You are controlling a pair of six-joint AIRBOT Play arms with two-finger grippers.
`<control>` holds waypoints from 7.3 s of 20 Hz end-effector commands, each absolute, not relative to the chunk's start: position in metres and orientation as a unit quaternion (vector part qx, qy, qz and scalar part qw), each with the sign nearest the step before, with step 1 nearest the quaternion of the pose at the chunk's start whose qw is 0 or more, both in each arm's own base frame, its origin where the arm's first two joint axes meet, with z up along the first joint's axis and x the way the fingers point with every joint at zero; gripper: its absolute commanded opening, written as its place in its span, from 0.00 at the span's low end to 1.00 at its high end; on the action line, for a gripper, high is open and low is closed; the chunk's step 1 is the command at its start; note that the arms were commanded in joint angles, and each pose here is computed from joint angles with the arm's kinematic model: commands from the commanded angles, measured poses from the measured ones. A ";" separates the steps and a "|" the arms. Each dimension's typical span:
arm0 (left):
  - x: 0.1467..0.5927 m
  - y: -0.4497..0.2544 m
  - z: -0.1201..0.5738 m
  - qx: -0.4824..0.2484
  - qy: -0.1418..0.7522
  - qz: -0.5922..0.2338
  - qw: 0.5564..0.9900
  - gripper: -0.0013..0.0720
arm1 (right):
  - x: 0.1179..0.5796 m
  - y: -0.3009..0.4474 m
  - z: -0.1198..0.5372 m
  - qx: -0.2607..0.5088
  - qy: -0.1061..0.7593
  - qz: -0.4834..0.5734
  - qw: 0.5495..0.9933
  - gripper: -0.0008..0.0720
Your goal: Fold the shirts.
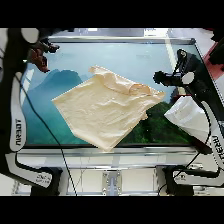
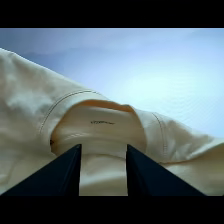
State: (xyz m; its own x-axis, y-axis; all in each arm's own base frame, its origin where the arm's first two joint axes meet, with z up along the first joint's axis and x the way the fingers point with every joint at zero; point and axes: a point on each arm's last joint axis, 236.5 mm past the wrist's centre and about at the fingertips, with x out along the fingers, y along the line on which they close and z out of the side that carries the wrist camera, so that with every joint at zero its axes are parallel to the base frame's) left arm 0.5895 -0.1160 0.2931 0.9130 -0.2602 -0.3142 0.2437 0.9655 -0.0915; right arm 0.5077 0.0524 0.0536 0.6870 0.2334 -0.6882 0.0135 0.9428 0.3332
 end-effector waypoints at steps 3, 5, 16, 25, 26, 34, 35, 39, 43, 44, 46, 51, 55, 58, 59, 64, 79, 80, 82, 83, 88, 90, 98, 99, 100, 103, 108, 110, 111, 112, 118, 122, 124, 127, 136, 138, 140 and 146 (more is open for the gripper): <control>0.527 -0.001 0.176 -0.008 0.411 0.007 0.912 0.74 | 0.490 0.048 0.040 0.135 0.433 0.061 0.889 0.48; 0.504 -0.018 0.132 -0.016 0.482 -0.027 0.876 0.74 | 0.479 0.028 0.029 0.119 0.460 0.043 0.879 0.51; 0.326 -0.090 0.073 -0.165 0.550 -0.096 0.813 0.66 | 0.435 -0.009 -0.029 0.156 0.577 0.033 0.801 0.62; 0.235 -0.138 0.022 -0.452 0.556 -0.037 0.697 0.66 | 0.461 -0.018 -0.071 0.164 0.564 0.020 0.809 0.62; 0.229 -0.137 0.014 -0.453 0.566 -0.028 0.688 0.65 | 0.462 -0.019 -0.070 0.163 0.562 0.019 0.811 0.62; 0.213 -0.092 -0.030 -0.353 0.592 0.038 0.724 0.55 | 0.458 -0.017 -0.071 0.147 0.569 0.034 0.809 0.62; 0.215 -0.090 -0.031 -0.348 0.588 0.040 0.729 0.55 | 0.458 -0.017 -0.072 0.143 0.569 0.036 0.809 0.62; 0.215 -0.087 -0.049 -0.338 0.613 0.054 0.712 0.56 | 0.457 -0.016 -0.071 0.146 0.569 0.037 0.808 0.62; 0.220 -0.106 -0.078 -0.358 0.651 0.040 0.669 0.56 | 0.455 -0.013 -0.066 0.143 0.577 0.045 0.803 0.62; 0.217 -0.106 -0.086 -0.355 0.663 0.047 0.657 0.56 | 0.456 -0.013 -0.061 0.142 0.577 0.049 0.803 0.62; 0.220 -0.104 -0.094 -0.353 0.665 0.052 0.656 0.56 | 0.461 -0.012 -0.050 0.137 0.573 0.055 0.806 0.62; 0.236 -0.097 -0.102 -0.356 0.644 0.065 0.674 0.56 | 0.480 -0.012 -0.022 0.132 0.547 0.066 0.824 0.62; 0.250 -0.115 -0.103 -0.402 0.632 0.046 0.661 0.47 | 0.478 -0.011 -0.020 0.130 0.551 0.068 0.822 0.62; 0.261 -0.123 -0.096 -0.417 0.615 0.026 0.669 0.03 | 0.477 -0.014 -0.021 0.125 0.553 0.065 0.821 0.62; 0.266 -0.126 -0.093 -0.429 0.607 0.020 0.669 0.03 | 0.478 -0.015 -0.022 0.128 0.552 0.062 0.821 0.62; 0.293 -0.133 -0.075 -0.454 0.562 -0.010 0.691 0.03 | 0.474 -0.036 -0.054 0.212 0.576 0.019 0.789 0.63; 0.327 -0.129 -0.044 -0.422 0.523 -0.041 0.739 0.03 | 0.518 -0.056 -0.079 0.224 0.546 0.009 0.808 0.63; 0.327 -0.128 -0.045 -0.418 0.524 -0.041 0.741 0.03 | 0.521 -0.062 -0.070 0.216 0.543 0.009 0.811 0.63; 0.326 -0.127 -0.045 -0.415 0.524 -0.040 0.742 0.03 | 0.525 -0.063 -0.063 0.212 0.539 0.011 0.815 0.63; 0.326 -0.127 -0.045 -0.416 0.524 -0.041 0.742 0.03 | 0.525 -0.062 -0.066 0.214 0.541 0.011 0.813 0.63; 0.326 -0.127 -0.045 -0.416 0.525 -0.041 0.742 0.03 | 0.506 -0.041 -0.104 0.227 0.595 0.031 0.770 0.63; 0.326 -0.127 -0.045 -0.416 0.525 -0.041 0.742 0.03 | 0.503 -0.032 -0.108 0.232 0.603 0.044 0.762 0.63; 0.390 -0.108 0.014 -0.395 0.412 -0.053 0.820 0.03 | 0.500 -0.010 -0.037 0.209 0.575 0.122 0.782 0.04; 0.407 -0.108 0.045 -0.354 0.379 -0.085 0.851 0.03 | 0.494 -0.016 -0.016 0.182 0.572 0.120 0.791 0.04; 0.421 -0.109 0.079 -0.317 0.346 -0.111 0.876 0.03 | 0.486 -0.020 0.005 0.158 0.572 0.118 0.796 0.04; 0.449 -0.098 0.190 -0.222 0.244 -0.140 0.934 0.03 | 0.453 -0.038 0.073 0.084 0.566 0.095 0.815 0.04; 0.422 -0.063 0.304 -0.060 0.225 -0.104 0.967 0.03 | 0.387 -0.025 0.215 0.034 0.455 0.080 0.886 0.04; 0.406 -0.048 0.343 -0.021 0.206 -0.081 0.975 0.03 | 0.355 -0.005 0.260 0.035 0.408 0.094 0.908 0.04; 0.403 -0.044 0.360 -0.015 0.188 -0.075 0.979 0.03 | 0.345 0.004 0.276 0.039 0.388 0.105 0.915 0.04; 0.402 -0.044 0.371 -0.014 0.174 -0.075 0.982 0.03 | 0.337 0.014 0.287 0.043 0.372 0.120 0.919 0.04; 0.417 -0.029 0.229 0.018 0.418 -0.049 0.907 0.03 | 0.358 0.051 0.283 0.085 0.358 0.185 0.911 0.04; 0.444 -0.031 0.103 0.017 0.558 -0.050 0.828 0.03 | 0.393 0.078 0.177 0.118 0.449 0.201 0.862 0.04; 0.461 -0.030 0.052 0.017 0.586 -0.048 0.808 0.03 | 0.408 0.085 0.098 0.119 0.505 0.184 0.835 0.04; 0.497 -0.030 0.000 0.017 0.581 -0.042 0.812 0.03 | 0.421 0.067 0.003 0.125 0.561 0.114 0.810 0.04; 0.582 -0.032 0.022 -0.021 0.432 -0.020 0.902 0.03 | 0.472 0.037 -0.033 0.141 0.504 0.034 0.852 0.04; 0.584 -0.032 0.021 -0.022 0.429 -0.020 0.903 0.03 | 0.474 0.036 -0.033 0.141 0.502 0.033 0.853 0.04; 0.584 -0.032 0.019 -0.023 0.431 -0.020 0.902 0.03 | 0.477 0.035 -0.031 0.142 0.494 0.032 0.857 0.04; 0.594 -0.043 0.101 -0.048 0.376 -0.038 0.924 0.97 | 0.448 0.008 -0.033 0.140 0.540 0.014 0.830 0.60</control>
